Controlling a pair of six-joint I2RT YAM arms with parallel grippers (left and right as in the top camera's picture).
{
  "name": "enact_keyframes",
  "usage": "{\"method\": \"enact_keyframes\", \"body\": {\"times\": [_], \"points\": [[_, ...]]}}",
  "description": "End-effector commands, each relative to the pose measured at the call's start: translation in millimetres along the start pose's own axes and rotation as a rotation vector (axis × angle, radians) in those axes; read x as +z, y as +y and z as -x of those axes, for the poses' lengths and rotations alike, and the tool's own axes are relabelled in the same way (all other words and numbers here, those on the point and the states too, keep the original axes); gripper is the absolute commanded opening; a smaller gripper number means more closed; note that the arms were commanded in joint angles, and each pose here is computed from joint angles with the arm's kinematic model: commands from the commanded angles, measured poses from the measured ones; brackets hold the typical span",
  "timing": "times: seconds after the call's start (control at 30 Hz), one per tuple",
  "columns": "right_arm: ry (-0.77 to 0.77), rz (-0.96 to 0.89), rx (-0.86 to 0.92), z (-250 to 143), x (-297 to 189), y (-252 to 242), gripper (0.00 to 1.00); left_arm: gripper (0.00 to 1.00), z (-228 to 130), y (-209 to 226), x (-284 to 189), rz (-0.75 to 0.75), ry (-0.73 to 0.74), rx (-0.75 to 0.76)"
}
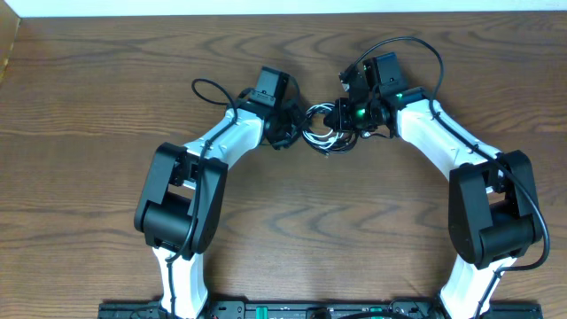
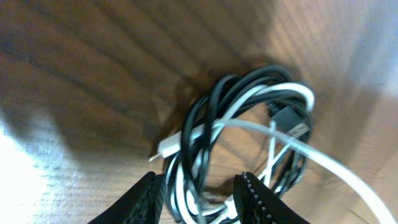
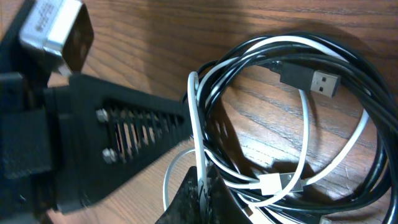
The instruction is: Untangle cables
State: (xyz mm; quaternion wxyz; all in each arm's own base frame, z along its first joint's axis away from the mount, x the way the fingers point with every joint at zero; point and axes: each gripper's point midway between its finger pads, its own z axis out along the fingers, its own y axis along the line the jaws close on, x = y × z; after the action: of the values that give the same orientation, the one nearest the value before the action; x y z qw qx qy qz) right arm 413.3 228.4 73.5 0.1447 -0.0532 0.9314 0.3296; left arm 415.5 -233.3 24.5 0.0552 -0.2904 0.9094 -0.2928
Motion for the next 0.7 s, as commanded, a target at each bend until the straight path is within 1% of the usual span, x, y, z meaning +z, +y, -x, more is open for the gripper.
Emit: {"method": "enact_keyframes", "body": {"times": [0.0,0.1,0.2,0.27,0.37,0.4,0.53,0.67], "points": [[-0.01,0.005,-0.039,3.5,-1.2,7.0,0.01,0.4,7.9,11.4,7.5,0.049,-0.034,-0.016],[-0.012,0.006,-0.041,4.0,-1.3,7.3,0.01,0.39,7.4,20.6,16.0,0.072,-0.022,-0.027],[-0.01,0.006,-0.04,3.5,-1.3,7.3,0.01,0.33,6.6,29.3,24.1,0.094,-0.012,-0.035],[-0.01,0.006,-0.04,3.4,-1.6,7.4,0.01,0.25,6.5,33.6,27.7,0.105,-0.009,-0.039],[-0.01,0.009,-0.048,3.5,-2.2,8.4,0.01,0.09,6.3,34.8,28.7,0.108,-0.008,-0.04],[-0.01,0.009,-0.048,3.6,-2.4,8.4,0.01,0.08,6.3,34.8,28.7,0.108,-0.008,-0.039],[-0.043,0.011,-0.048,12.5,-13.7,7.8,0.01,0.08,6.2,35.1,28.7,0.109,-0.006,-0.023],[-0.135,0.043,-0.05,37.7,-50.9,10.9,0.01,0.07,4.4,38.2,28.3,0.122,0.001,-0.019]]}}
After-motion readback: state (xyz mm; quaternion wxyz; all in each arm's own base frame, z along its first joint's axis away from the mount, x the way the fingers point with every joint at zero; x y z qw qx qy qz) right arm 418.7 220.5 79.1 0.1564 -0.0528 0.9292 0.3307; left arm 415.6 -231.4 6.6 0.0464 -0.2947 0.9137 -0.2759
